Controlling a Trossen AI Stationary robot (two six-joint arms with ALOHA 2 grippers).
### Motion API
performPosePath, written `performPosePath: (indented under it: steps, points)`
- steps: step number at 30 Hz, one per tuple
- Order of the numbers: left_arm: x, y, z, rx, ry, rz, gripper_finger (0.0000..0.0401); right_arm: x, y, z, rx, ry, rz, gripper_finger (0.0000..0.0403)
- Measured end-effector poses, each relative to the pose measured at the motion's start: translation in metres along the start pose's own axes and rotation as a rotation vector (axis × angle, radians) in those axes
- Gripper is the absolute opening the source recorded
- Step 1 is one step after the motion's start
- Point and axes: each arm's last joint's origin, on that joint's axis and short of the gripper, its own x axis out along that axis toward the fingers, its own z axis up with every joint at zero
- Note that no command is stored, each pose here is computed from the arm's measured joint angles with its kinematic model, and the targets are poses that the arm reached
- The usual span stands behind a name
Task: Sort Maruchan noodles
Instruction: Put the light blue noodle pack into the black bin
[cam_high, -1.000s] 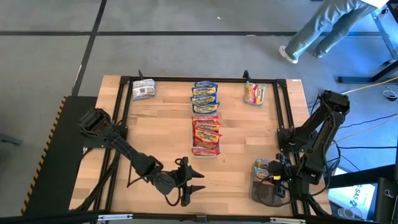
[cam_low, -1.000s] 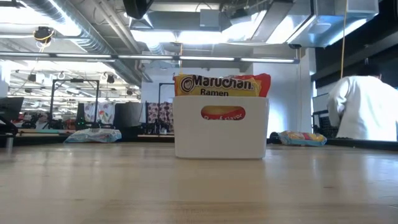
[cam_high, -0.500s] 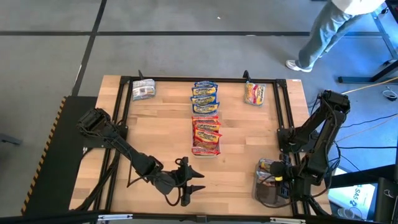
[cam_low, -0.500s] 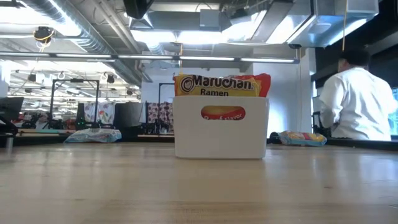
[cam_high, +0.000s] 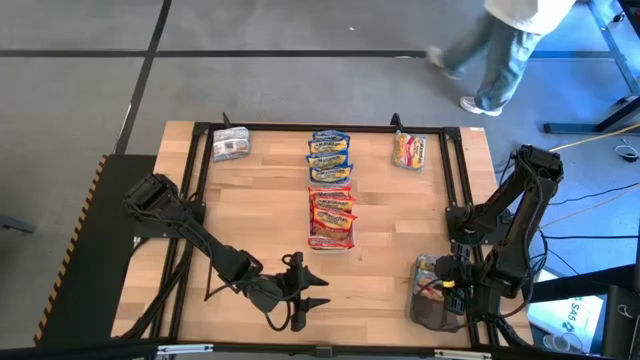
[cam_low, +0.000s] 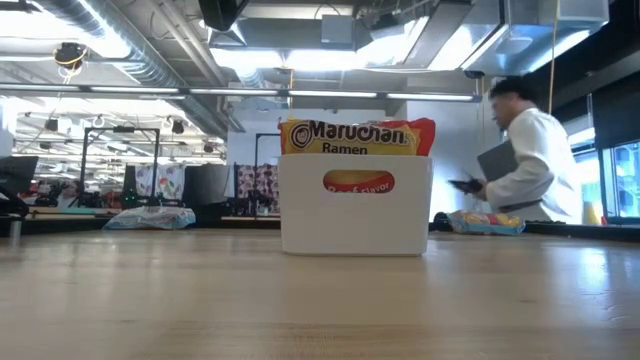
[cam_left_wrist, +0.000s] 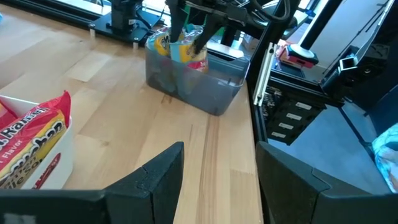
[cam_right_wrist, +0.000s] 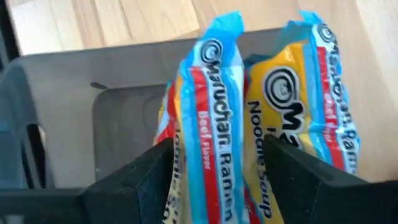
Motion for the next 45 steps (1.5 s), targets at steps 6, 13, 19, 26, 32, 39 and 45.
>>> performPosePath:
  steps: [6,13,19,26,32,39,45]
  points:
    - [0.000,0.000,0.000,0.000,0.000,0.000,0.0195,0.000,0.001,0.000,0.002,0.003,0.007,0.0224]
    - [0.001,0.001,0.001,0.006,-0.001,0.004,0.0195,-0.024,0.010,0.009,-0.010,0.011,0.017,0.0224]
    - [0.003,0.004,0.002,0.004,-0.008,0.019,0.0195,-0.048,0.015,0.038,0.050,-0.111,-0.010,0.0224]
    - [0.011,0.018,0.008,0.025,0.005,0.048,0.0195,-0.031,-0.021,0.109,0.057,-0.187,-0.266,0.0224]
    - [0.015,0.028,0.005,0.063,0.065,0.093,0.0195,-0.017,-0.094,0.173,0.089,-0.076,-0.496,0.0221]
    - [0.017,0.034,0.004,0.130,0.097,0.121,0.0195,-0.014,-0.192,0.217,0.248,-0.039,-0.595,0.0151]
    - [0.017,0.035,0.004,0.176,0.096,0.122,0.0195,-0.010,-0.259,0.228,0.428,-0.032,-0.618,0.0059]
